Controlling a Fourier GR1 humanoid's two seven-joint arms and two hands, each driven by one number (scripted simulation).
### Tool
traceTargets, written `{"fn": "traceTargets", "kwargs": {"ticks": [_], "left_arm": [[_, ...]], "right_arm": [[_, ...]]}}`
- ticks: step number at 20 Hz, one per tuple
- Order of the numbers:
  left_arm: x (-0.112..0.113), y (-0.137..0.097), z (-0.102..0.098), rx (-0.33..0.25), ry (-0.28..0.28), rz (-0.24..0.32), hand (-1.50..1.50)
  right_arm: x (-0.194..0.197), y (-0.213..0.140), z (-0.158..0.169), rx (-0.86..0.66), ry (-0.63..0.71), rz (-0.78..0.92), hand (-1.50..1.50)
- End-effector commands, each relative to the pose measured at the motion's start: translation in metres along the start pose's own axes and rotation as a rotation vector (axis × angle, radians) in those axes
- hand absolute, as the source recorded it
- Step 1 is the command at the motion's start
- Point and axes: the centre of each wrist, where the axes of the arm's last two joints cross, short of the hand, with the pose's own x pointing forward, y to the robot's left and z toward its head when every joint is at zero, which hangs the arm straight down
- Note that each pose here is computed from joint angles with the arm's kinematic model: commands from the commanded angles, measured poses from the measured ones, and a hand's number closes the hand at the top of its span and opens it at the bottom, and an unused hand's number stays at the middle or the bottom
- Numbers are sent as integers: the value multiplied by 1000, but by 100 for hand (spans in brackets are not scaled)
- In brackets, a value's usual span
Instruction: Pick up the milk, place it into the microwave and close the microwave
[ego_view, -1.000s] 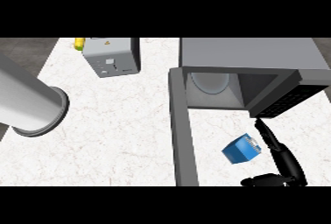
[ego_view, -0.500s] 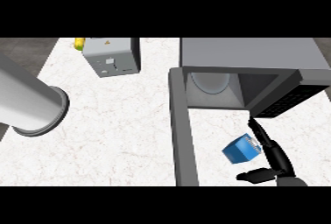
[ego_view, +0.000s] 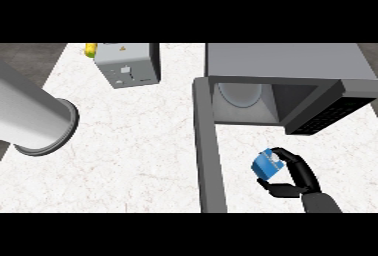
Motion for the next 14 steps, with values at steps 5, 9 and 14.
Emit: {"fn": "traceTargets", "kwargs": {"ticks": [5,9,14], "left_arm": [[18,-21,-5,-38,-101,77,-150],[23,-13,-4,-43,-94,49,-150],[21,-20,11,-52,-97,79,-150]], "right_arm": [[-1,16,-21,46,-141,-51,150],[2,13,-29,-165,-111,-50,150],[0,22,-35,-241,-132,-58,150]]}}
